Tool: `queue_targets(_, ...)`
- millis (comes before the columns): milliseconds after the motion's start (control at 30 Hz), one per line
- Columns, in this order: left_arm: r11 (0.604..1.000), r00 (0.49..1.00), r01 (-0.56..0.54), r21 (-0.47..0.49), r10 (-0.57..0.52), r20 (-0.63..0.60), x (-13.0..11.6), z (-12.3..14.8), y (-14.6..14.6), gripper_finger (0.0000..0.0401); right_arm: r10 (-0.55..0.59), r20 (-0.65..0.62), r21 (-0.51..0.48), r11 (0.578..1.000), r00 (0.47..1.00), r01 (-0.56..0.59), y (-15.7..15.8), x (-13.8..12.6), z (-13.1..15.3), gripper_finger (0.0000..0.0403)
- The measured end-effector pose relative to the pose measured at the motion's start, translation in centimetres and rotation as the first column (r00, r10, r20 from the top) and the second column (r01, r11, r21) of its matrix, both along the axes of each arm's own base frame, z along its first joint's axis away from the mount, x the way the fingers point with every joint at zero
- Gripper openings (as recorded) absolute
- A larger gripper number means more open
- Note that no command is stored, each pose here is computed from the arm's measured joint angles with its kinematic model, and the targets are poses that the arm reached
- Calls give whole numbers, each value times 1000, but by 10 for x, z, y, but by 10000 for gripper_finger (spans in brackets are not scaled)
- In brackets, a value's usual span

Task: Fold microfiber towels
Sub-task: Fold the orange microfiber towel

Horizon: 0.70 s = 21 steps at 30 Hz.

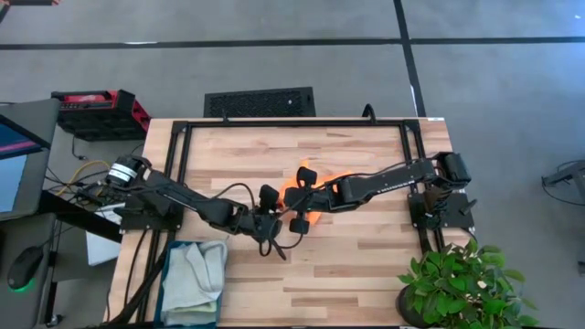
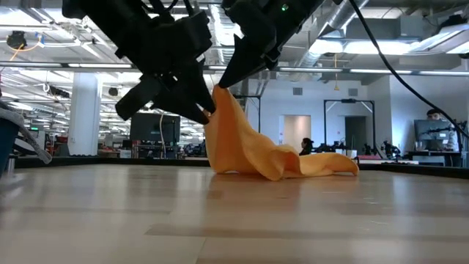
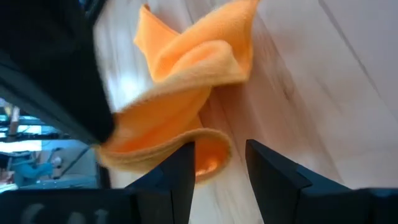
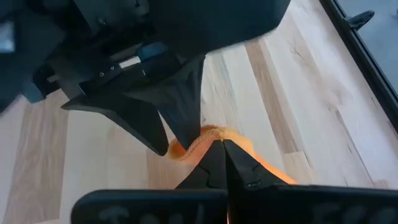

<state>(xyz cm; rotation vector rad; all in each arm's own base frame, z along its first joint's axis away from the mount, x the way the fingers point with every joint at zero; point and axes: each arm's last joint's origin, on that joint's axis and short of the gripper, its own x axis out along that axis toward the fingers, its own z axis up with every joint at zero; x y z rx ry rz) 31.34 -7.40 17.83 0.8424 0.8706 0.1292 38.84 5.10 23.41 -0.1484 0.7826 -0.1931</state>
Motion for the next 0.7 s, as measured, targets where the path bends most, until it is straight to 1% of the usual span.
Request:
queue_targets(67,1000,1000,-2,5,2,6,0,2,0,134,0,0,0,1000,1000,0,0,0,0,4)
queue_targets(133,1000,1000,-14,7,14,-13,0,0,4,134,0,0,0,1000,1000,0,0,0,0,4)
queue_targets(267,998,998,-56,-20,55,-29,0,-5,10,133,0,2,0,1000,1000,0,0,0,0,4)
queue_targets(333,998,998,-65,-14,64,-28,2,-8,11,126,0,2,1,1000,1000,0,0,0,0,4)
queue_targets(400,996,996,-85,18,86,-34,1,-9,12,109,-1,4,1,1000,1000,1,0,0,0,4)
queue_targets(433,996,996,-88,20,89,-28,1,-8,12,96,-1,2,1,1000,1000,1,0,0,0,4)
queue_targets(567,993,993,-115,5,115,-33,-2,-7,12,19,-1,-16,-2,1000,1000,1,0,-1,-1,4)
queue_targets(600,992,992,-125,-2,124,-34,-1,-6,12,11,-1,-26,-3,1000,1000,1,0,-2,-2,4)
queue_targets(700,985,984,-170,-9,169,-57,-2,-1,13,5,-8,-74,-4,1000,997,7,0,-6,-5,4)
